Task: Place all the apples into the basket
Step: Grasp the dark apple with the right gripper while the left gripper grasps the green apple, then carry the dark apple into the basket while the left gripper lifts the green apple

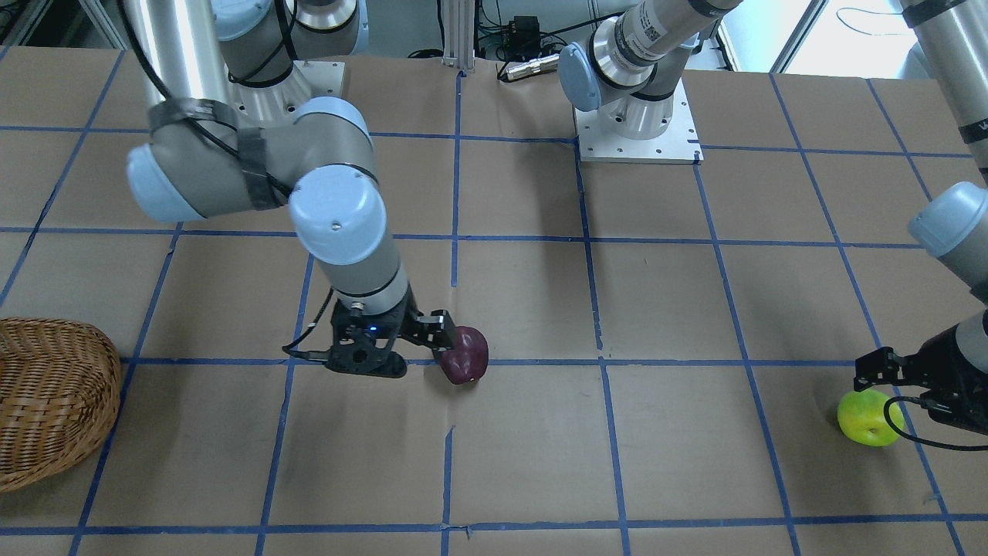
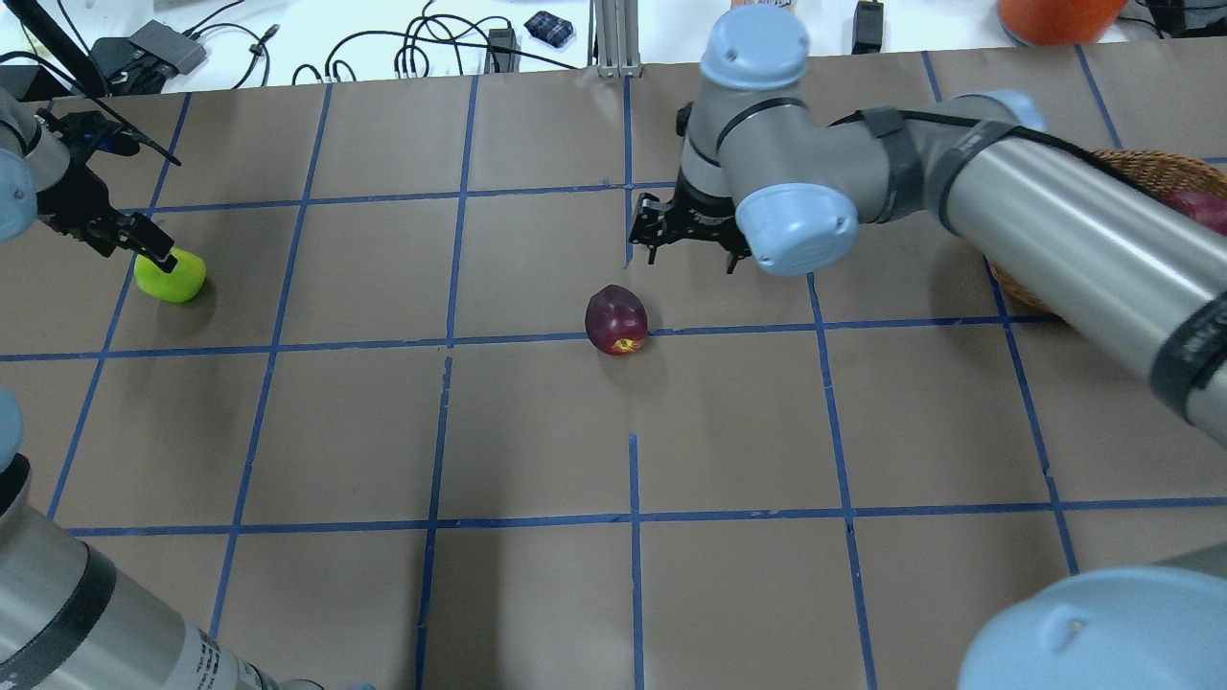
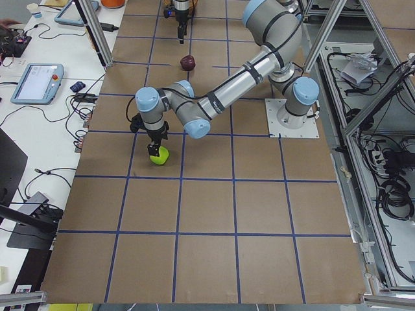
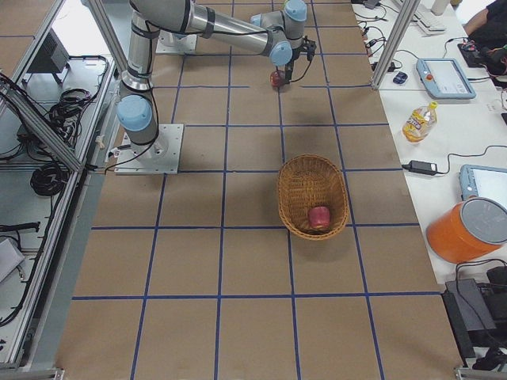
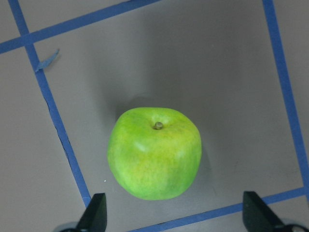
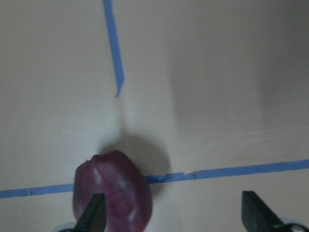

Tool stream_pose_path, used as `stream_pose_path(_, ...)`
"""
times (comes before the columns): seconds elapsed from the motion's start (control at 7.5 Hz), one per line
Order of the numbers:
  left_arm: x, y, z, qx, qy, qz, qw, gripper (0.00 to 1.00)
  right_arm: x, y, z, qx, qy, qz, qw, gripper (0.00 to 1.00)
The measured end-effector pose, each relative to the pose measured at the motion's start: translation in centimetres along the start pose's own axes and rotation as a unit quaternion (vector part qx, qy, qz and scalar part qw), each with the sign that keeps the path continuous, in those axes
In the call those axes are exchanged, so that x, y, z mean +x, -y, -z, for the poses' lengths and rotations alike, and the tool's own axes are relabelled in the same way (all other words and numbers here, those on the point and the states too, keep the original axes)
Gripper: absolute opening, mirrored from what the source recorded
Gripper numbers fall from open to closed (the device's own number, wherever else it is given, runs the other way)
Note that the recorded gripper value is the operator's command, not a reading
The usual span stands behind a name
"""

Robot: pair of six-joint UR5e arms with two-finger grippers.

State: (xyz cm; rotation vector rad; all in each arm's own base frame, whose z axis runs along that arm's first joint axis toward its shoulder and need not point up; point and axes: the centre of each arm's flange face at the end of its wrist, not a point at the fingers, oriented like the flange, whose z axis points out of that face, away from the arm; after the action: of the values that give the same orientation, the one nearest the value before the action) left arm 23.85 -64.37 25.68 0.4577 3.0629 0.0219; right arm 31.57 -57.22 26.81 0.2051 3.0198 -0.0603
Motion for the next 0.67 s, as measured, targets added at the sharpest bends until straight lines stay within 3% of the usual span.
stream_pose_path(0.67,-1.2,-0.3,-2.9,0.002,-0.006,0.006,1.0000,1.00,-3.8,-2.4,-6.4,-0.022,0.000,0.041,0.9989,1.00)
